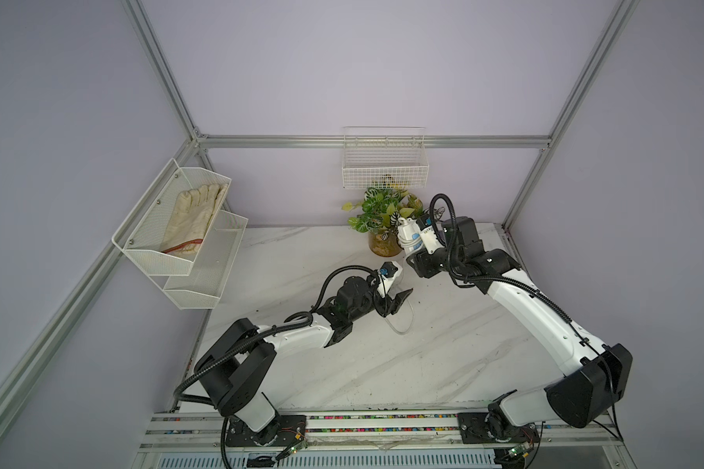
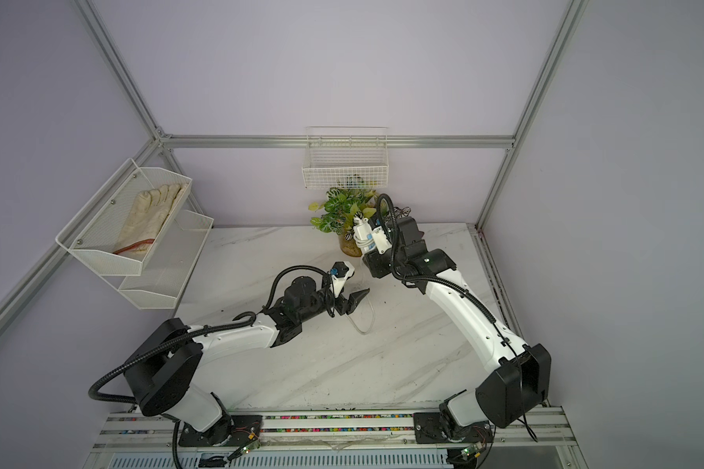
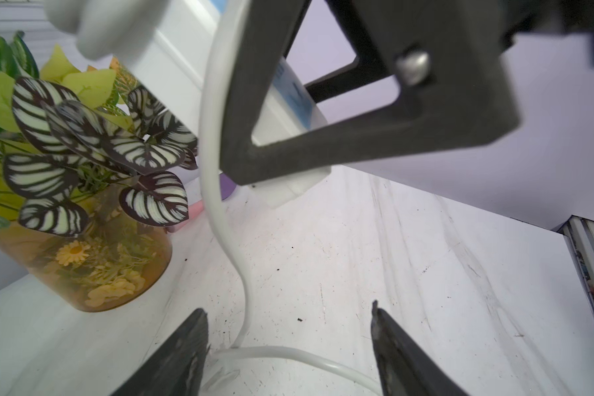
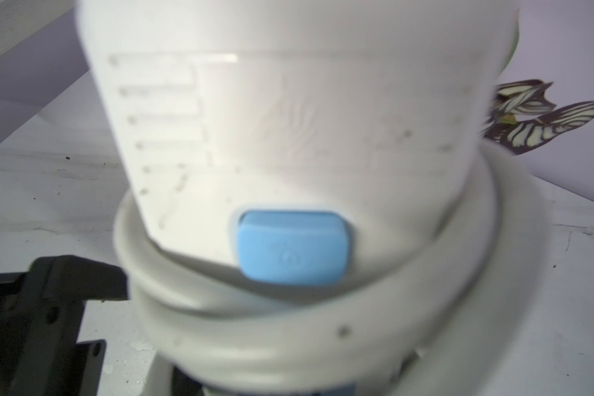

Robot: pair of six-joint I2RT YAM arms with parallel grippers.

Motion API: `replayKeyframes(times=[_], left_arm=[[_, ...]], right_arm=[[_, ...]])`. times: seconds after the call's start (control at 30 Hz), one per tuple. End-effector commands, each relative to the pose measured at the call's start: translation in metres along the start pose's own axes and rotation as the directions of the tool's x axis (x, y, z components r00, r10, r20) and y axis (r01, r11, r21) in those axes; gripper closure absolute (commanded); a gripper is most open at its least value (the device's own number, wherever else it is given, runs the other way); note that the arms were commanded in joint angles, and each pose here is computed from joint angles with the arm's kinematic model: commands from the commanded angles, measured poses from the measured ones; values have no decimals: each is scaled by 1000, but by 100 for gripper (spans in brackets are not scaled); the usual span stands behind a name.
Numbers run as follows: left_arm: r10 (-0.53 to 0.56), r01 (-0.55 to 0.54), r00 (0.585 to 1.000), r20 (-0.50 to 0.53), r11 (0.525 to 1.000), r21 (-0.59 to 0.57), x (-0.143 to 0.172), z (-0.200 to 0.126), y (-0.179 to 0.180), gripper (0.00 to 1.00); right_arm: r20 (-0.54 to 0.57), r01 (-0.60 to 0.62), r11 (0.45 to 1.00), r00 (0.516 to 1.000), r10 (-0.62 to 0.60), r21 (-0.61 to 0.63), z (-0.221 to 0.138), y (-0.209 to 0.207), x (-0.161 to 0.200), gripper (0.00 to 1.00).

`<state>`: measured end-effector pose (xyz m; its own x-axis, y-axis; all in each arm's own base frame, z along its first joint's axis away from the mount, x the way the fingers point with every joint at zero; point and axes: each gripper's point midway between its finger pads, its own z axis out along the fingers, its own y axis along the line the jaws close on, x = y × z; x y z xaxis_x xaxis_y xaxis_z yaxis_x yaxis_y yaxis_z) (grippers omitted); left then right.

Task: Wrap the cord around the power strip
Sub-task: Wrap the power cord around the power strip.

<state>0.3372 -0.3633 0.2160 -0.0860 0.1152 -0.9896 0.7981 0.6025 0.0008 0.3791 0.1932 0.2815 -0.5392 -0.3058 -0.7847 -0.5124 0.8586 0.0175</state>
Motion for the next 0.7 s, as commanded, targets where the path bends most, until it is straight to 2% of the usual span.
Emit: replayKeyframes(times=[0.0,0.17,0.4,0.67], left_arm=[[-18,15,995,101,1000,24,-19,12,2,30],[-31,32,993,115,999,-9,-6,19,16,34],[-40,35,992,120,998,44,-2,31,17,62],[-18,15,993,121,1000,26,-3,32,25,86]], right_arm=[[48,24,999,999,-22,-37,-12,8,-19,100],[59,35,997,998,-31,-72,-21,15,-25,100],[68,31,989,997,-21,-143,-26,27,-30,100],[85,51,982,996,-36,-180,-31,33,-36,100]])
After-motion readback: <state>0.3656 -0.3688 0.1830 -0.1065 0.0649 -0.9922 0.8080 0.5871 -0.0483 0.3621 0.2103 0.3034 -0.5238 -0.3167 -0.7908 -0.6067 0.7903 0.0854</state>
